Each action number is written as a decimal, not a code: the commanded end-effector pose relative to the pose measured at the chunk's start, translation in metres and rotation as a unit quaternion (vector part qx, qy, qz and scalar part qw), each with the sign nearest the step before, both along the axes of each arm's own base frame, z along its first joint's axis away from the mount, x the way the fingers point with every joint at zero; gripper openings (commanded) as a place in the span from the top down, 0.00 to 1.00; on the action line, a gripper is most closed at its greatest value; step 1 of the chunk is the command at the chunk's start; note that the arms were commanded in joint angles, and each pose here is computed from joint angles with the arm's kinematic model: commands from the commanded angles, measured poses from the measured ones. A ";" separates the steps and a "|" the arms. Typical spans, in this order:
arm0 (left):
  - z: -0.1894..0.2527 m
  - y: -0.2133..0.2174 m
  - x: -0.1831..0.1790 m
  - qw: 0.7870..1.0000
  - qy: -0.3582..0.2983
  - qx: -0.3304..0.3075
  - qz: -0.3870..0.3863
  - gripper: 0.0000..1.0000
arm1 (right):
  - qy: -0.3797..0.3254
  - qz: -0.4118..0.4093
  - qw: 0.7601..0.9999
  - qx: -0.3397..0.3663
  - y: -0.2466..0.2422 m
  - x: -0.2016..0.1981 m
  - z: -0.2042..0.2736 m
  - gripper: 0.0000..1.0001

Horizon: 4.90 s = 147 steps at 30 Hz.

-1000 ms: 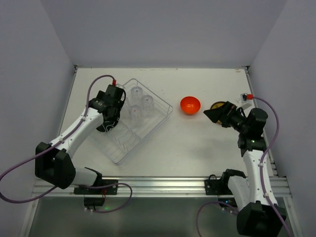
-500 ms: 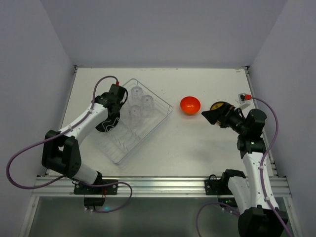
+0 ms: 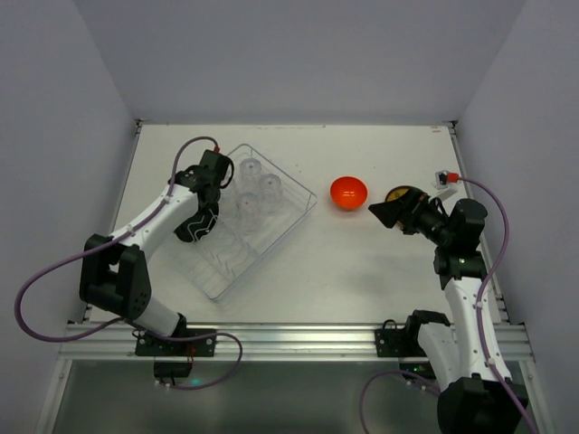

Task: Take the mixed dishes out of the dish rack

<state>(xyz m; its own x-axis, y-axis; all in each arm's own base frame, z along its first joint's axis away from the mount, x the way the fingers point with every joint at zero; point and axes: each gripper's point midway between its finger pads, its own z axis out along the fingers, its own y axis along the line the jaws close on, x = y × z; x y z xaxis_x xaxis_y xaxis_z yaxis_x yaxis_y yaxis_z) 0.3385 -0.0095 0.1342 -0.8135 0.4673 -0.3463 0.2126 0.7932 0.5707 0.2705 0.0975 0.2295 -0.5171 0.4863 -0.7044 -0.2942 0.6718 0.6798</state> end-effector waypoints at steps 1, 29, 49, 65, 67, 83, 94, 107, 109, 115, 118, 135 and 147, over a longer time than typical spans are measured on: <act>0.006 -0.014 0.014 0.999 -0.023 -0.032 -0.014 0.89 | -0.017 0.010 1.000 -0.007 0.003 0.000 0.005 0.01; 0.167 -0.058 -0.059 0.961 -0.199 -0.186 -0.050 1.00 | -0.027 0.003 1.000 -0.008 0.001 0.002 0.008 0.01; 0.163 -0.221 -0.114 0.623 -0.152 -0.761 -0.098 1.00 | -0.047 0.180 0.982 -0.027 0.112 -0.052 0.037 0.11; 0.084 -0.256 -0.140 0.631 -0.035 -0.772 -0.065 1.00 | -0.056 0.214 0.970 -0.100 0.140 -0.035 0.040 0.54; 0.082 -0.256 -0.140 0.633 -0.034 -0.771 -0.064 1.00 | -0.054 0.212 0.970 -0.103 0.140 -0.033 0.037 0.63; 0.085 -0.256 -0.142 0.639 -0.035 -0.763 -0.088 1.00 | -0.052 0.232 0.967 -0.095 0.145 -0.039 0.015 0.91; 0.094 -0.239 -0.126 0.683 -0.089 -0.721 -0.078 0.44 | -0.063 0.131 0.984 -0.099 0.117 -0.029 0.013 1.00; 0.134 -0.110 -0.123 0.836 -0.257 -0.485 -0.017 0.00 | 0.012 -0.193 0.980 -0.036 -0.020 0.021 0.002 1.00; 0.136 -0.110 -0.133 0.834 -0.252 -0.488 -0.050 0.00 | 0.026 -0.226 0.974 -0.014 -0.038 0.029 0.001 1.00; 0.144 -0.112 -0.149 0.806 -0.271 -0.517 -0.099 0.00 | 0.061 -0.404 0.911 0.060 -0.131 0.053 -0.021 1.00; 0.136 -0.108 -0.146 0.795 -0.293 -0.523 -0.089 0.00 | 0.078 -0.456 0.881 0.093 -0.162 0.065 -0.041 1.00; 0.115 -0.079 -0.143 0.787 -0.346 -0.511 -0.024 0.00 | 0.223 -0.472 0.851 0.057 -0.204 0.099 -0.142 1.00; 0.114 -0.082 -0.142 0.789 -0.341 -0.510 -0.030 0.00 | 0.241 -0.433 0.868 0.043 -0.193 0.100 -0.145 0.77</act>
<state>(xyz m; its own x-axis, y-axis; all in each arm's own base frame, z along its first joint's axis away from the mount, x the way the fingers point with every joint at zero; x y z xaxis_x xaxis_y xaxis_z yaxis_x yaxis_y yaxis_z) 0.1907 -0.0893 0.2393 -0.2960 -0.2845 -0.9119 0.1845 0.9196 -0.3468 0.3576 -0.0950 0.0685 -0.1391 0.8938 -0.4264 0.6760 0.4003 0.6187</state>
